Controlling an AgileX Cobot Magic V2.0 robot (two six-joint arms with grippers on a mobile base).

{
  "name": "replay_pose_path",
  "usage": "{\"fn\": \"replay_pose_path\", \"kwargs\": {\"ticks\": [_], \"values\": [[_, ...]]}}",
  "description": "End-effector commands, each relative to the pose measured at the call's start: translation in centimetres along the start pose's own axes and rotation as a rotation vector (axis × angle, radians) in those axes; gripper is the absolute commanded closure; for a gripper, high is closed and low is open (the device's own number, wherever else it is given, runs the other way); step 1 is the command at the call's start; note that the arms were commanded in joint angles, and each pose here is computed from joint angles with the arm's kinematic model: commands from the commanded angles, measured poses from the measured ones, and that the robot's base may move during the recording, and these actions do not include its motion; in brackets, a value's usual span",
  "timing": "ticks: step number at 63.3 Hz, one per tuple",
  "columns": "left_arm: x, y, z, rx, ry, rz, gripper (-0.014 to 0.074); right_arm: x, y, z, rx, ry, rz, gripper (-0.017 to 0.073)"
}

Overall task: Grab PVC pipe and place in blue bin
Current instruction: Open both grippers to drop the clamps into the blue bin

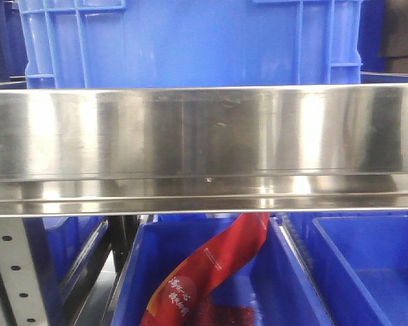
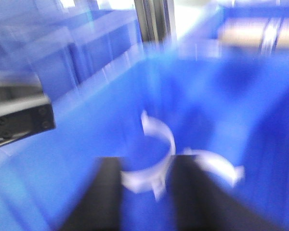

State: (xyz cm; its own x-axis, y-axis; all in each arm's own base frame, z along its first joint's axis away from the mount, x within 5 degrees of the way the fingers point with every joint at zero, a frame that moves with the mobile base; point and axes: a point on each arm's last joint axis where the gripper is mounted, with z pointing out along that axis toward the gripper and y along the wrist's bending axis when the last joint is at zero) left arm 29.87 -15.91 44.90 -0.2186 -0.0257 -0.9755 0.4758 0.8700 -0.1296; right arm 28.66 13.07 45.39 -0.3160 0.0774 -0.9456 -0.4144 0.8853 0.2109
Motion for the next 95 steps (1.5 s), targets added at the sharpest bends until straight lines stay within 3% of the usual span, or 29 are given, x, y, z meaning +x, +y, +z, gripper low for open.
{"fn": "replay_pose_path", "kwargs": {"ticks": [1, 3, 11, 18, 25, 36, 44, 61, 85, 88, 92, 95], "values": [[-1.6, -0.4, -2.1, 0.009, -0.064, 0.012, 0.0704, -1.1, 0.2, -1.5, 0.012, -0.055, -0.053, 0.0669], [-1.8, -0.4, -2.4, 0.003, -0.067, 0.033, 0.0704, -1.2, 0.1, -1.6, 0.02, -0.057, -0.07, 0.0725], [-2.3, -0.5, -3.7, 0.001, -0.066, 0.05, 0.0704, -1.1, 0.1, -2.2, 0.034, -0.028, -0.096, 0.0727], [-3.2, -0.8, -6.7, 0.007, -0.073, 0.052, 0.0704, -2.0, 0.5, -5.1, 0.027, -0.061, -0.103, 0.0727], [-3.7, -0.9, -10.2, 0.003, -0.128, 0.074, 0.0704, -2.6, 0.7, -8.4, 0.053, -0.127, -0.161, 0.0727], [-1.5, -0.7, -15.1, -0.015, -0.171, 0.111, 0.0704, -0.6, 0.2, -11.7, 0.09, -0.166, -0.228, 0.0727], [2.3, -0.3, -17.8, -0.02, -0.185, 0.12, 0.0704, 2.3, -0.2, -13.6, 0.084, -0.204, -0.23, 0.0727], [10.0, 0.5, -22.4, -0.014, -0.217, 0.103, 0.0704, 10.6, -1.5, -16.4, 0.078, -0.123, -0.201, 0.0727], [10.7, 0.4, -26.7, -0.005, -0.359, 0.111, 0.0704, 10.4, -1.1, -20.0, 0.058, -0.31, -0.208, 0.0727], [10.7, 0.3, -26.9, 0.001, -0.362, 0.099, 0.0704, 10.4, -1.1, -20.0, 0.058, -0.314, -0.208, 0.0727], [10.7, 0.2, -26.9, 0.025, -0.364, 0.044, 0.0704, 10.4, -1.1, -20.0, 0.058, -0.314, -0.208, 0.0727], [10.7, 0.2, -26.9, 0.025, -0.364, 0.044, 0.0704, 10.4, -1.1, -20.0, 0.058, -0.314, -0.208, 0.0727]]}}
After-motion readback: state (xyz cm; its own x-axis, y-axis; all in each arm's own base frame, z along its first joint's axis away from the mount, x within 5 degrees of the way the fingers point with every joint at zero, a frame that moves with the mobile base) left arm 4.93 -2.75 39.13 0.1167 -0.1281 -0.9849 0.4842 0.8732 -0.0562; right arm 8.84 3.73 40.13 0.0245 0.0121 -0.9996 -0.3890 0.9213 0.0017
